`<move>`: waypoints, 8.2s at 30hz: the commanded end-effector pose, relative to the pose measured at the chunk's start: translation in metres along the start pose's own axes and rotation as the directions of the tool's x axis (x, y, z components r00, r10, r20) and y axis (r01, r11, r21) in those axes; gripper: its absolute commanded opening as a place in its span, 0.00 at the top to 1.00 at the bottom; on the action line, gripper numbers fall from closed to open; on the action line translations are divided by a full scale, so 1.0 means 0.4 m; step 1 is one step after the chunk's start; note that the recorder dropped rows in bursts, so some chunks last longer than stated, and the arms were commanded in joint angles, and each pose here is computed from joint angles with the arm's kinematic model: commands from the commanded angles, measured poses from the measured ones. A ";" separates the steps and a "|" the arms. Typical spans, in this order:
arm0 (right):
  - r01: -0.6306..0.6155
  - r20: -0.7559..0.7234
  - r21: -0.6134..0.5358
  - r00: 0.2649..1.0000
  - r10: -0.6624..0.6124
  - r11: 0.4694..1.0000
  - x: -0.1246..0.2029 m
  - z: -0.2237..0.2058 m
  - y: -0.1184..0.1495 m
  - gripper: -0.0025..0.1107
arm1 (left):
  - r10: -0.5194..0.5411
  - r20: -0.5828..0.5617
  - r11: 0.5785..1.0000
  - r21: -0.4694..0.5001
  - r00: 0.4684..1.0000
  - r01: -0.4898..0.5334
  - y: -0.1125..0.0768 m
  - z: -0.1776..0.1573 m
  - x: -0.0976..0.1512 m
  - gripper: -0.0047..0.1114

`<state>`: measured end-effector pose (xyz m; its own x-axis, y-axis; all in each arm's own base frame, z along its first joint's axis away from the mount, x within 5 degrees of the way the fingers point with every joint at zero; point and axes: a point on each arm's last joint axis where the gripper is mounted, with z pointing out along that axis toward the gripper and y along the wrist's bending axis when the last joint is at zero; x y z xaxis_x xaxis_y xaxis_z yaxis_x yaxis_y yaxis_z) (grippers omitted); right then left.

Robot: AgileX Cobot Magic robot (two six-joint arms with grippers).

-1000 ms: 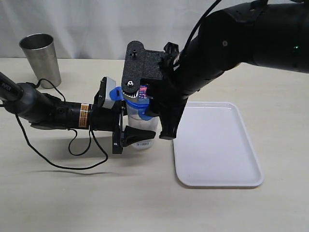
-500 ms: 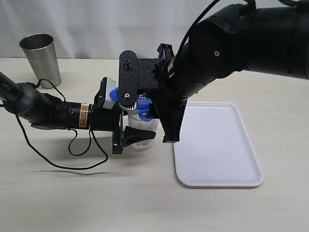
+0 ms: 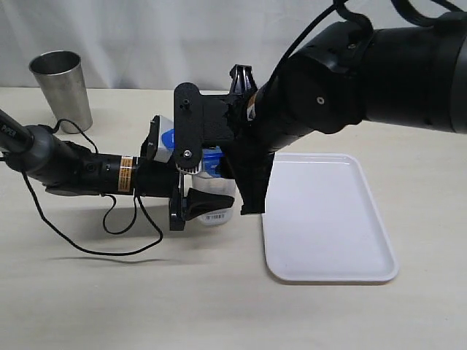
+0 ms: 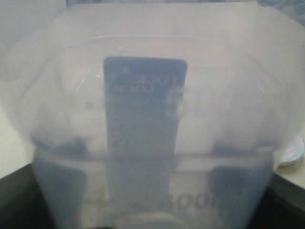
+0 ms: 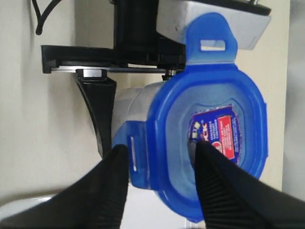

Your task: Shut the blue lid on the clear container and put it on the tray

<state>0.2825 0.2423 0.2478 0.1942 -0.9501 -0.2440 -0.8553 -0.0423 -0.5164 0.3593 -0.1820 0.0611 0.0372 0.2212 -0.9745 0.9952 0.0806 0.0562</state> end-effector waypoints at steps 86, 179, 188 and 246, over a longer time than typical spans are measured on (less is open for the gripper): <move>-0.460 -0.109 -0.467 0.877 0.467 0.755 0.043 -0.008 -0.058 0.62 | 0.448 0.026 0.878 0.178 0.894 -0.445 -0.047 0.027 0.004 0.96; -0.506 -0.177 -0.282 0.862 0.474 0.815 0.082 0.023 -0.087 0.67 | 0.381 0.013 0.910 0.171 0.925 -0.377 -0.046 0.028 0.003 0.96; -0.560 -0.075 -0.182 0.828 0.556 0.808 0.068 -0.067 -0.121 0.67 | 0.308 0.001 0.943 0.134 0.951 -0.306 -0.034 0.021 0.002 0.96; -0.963 -0.116 -0.120 0.253 0.960 0.240 0.052 -0.110 -0.134 0.56 | 0.096 0.005 0.994 0.044 0.995 -0.097 -0.015 0.022 -0.007 0.96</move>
<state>0.3028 0.2111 0.3175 -0.7871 -0.3757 -0.4893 -0.5270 0.8218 0.2168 0.3551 -0.1899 0.0594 0.1466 0.2496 -0.9572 0.9880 0.0099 0.1539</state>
